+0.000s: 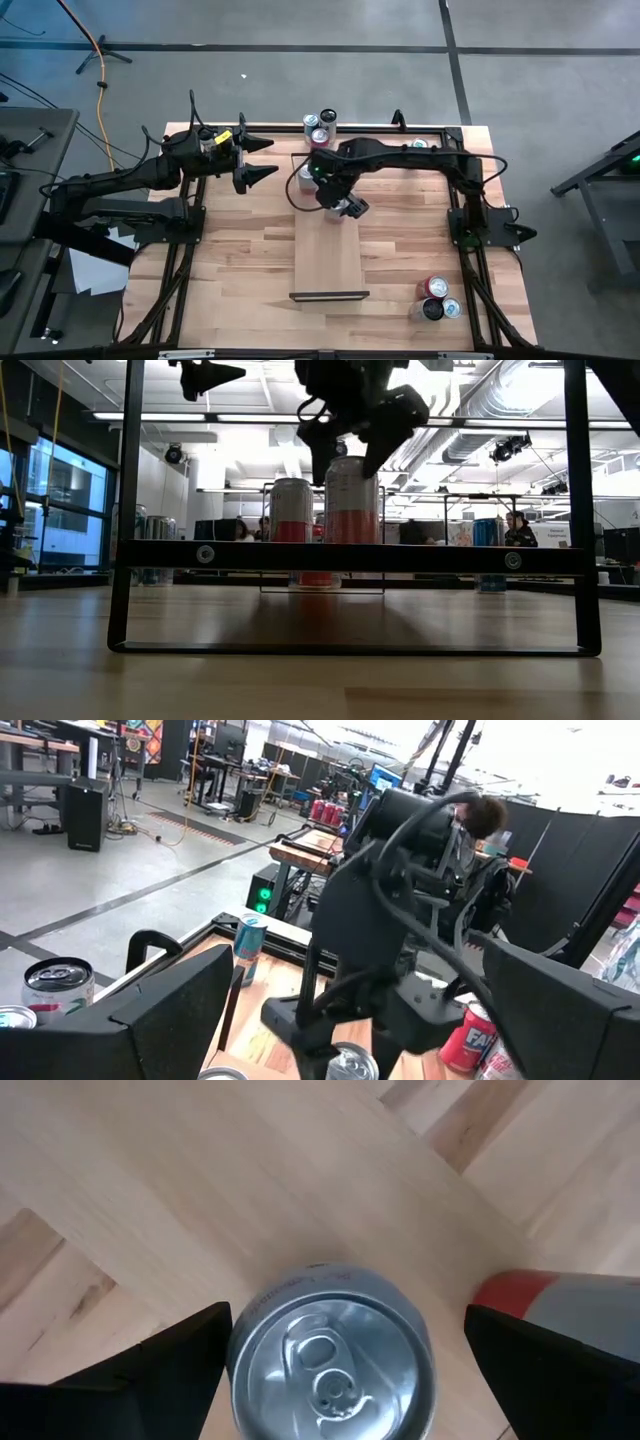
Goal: Place canned beverage on shelf
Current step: Put the pink white soda can on the shelf aligned with the other pink white soda can
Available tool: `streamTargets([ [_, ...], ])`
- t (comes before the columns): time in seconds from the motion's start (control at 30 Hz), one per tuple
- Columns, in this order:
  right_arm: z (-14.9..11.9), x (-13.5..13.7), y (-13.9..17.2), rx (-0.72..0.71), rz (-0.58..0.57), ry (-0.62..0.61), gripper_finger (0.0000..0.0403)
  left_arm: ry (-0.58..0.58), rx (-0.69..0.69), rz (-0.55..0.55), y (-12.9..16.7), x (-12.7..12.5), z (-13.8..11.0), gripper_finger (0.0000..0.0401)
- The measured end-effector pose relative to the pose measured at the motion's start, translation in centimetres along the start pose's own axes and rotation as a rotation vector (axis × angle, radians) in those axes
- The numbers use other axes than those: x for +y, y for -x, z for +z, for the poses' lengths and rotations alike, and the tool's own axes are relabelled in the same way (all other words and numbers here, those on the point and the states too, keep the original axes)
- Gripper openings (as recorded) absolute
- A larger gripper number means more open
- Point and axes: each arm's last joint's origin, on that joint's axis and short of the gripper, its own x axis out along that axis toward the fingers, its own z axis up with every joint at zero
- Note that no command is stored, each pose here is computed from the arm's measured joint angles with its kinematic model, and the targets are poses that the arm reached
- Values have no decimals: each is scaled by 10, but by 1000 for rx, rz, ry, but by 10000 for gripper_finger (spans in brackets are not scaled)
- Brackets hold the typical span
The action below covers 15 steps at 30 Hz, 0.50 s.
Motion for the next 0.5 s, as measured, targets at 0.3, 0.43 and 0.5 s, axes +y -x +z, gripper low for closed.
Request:
streamTargets([
  [0.3,-2,0,-4,24,15,3,385,2,24,7,0,1,-2,390],
  [0.43,-3,1,-3,42,22,16,375,1,23,6,0,1,-2,390],
  [0.5,-3,1,-4,43,23,17,358,1,23,6,0,1,-2,390],
])
